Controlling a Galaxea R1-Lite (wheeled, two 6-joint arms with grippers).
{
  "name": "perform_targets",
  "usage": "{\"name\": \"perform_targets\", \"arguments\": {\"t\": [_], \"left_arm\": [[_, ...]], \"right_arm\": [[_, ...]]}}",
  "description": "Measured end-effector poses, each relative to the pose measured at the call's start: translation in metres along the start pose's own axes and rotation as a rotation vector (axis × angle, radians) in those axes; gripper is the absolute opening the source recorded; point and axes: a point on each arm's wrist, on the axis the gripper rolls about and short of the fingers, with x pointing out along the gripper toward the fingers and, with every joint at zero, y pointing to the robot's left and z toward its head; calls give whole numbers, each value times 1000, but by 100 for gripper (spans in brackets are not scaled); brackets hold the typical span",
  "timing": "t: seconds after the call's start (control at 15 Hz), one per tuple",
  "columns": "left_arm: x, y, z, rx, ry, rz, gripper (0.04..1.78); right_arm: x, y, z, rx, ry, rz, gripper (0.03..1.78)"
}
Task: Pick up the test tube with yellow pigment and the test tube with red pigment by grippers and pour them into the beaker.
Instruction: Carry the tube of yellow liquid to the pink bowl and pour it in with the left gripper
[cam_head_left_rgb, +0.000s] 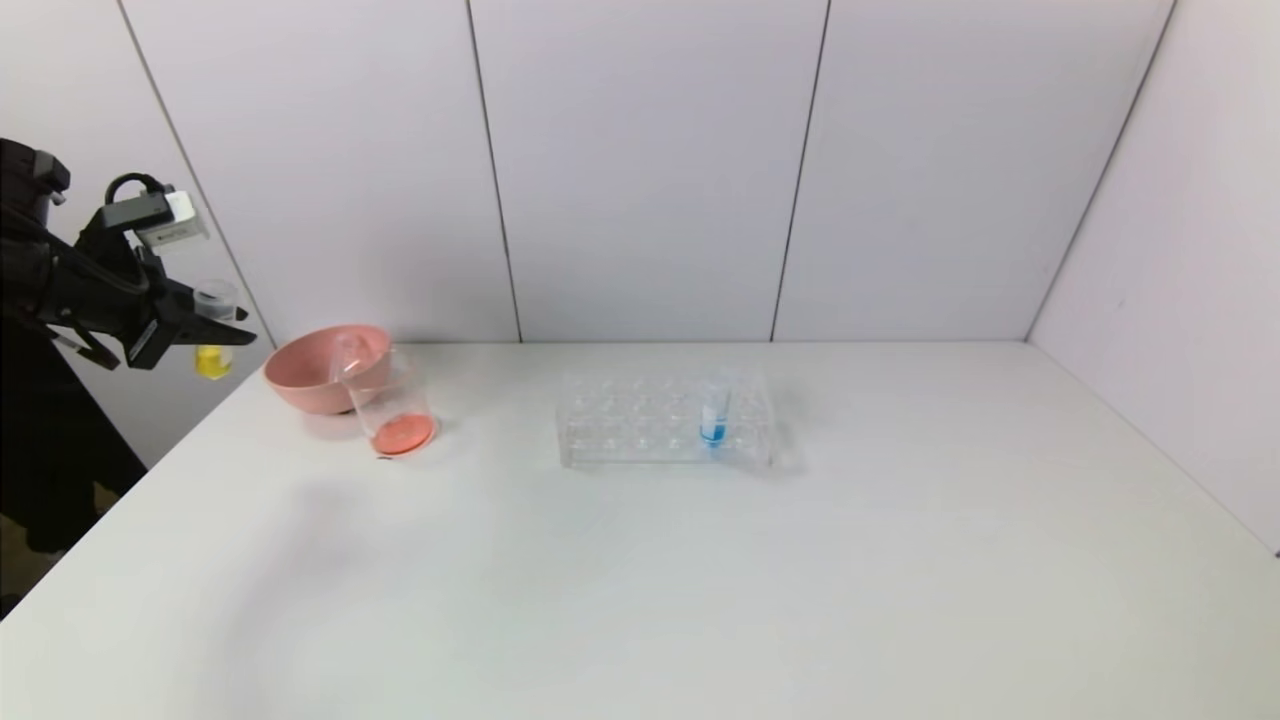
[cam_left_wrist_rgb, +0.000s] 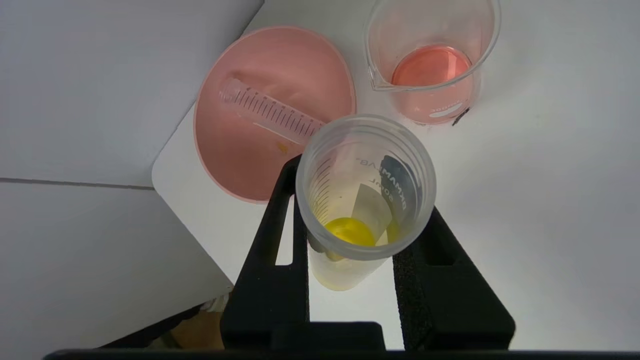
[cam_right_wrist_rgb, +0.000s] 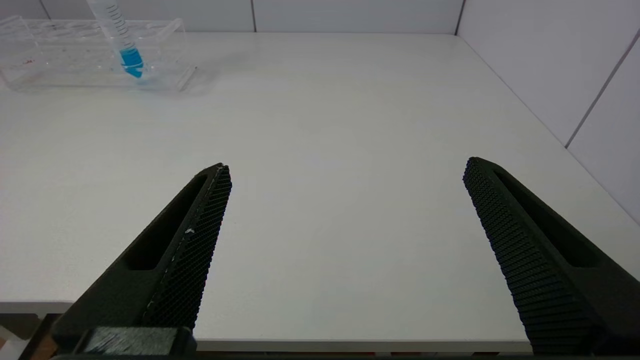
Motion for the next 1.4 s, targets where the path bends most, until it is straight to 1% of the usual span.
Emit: {"name": "perform_targets", "arguments": {"t": [0.47, 0.8, 1.0, 1.13, 1.4], "left_arm": [[11, 0, 1, 15, 5, -24, 49], [20, 0, -6, 144, 5, -45, 49], [23, 0, -8, 149, 11, -48, 49], [22, 1, -6, 154, 9, -41, 49], [26, -2, 1, 161, 13, -54, 49]], "right_arm": [[0, 0, 0, 0, 0, 0, 170], [0, 0, 0, 0, 0, 0, 170], [0, 0, 0, 0, 0, 0, 170], [0, 0, 0, 0, 0, 0, 170], [0, 0, 0, 0, 0, 0, 170]]}}
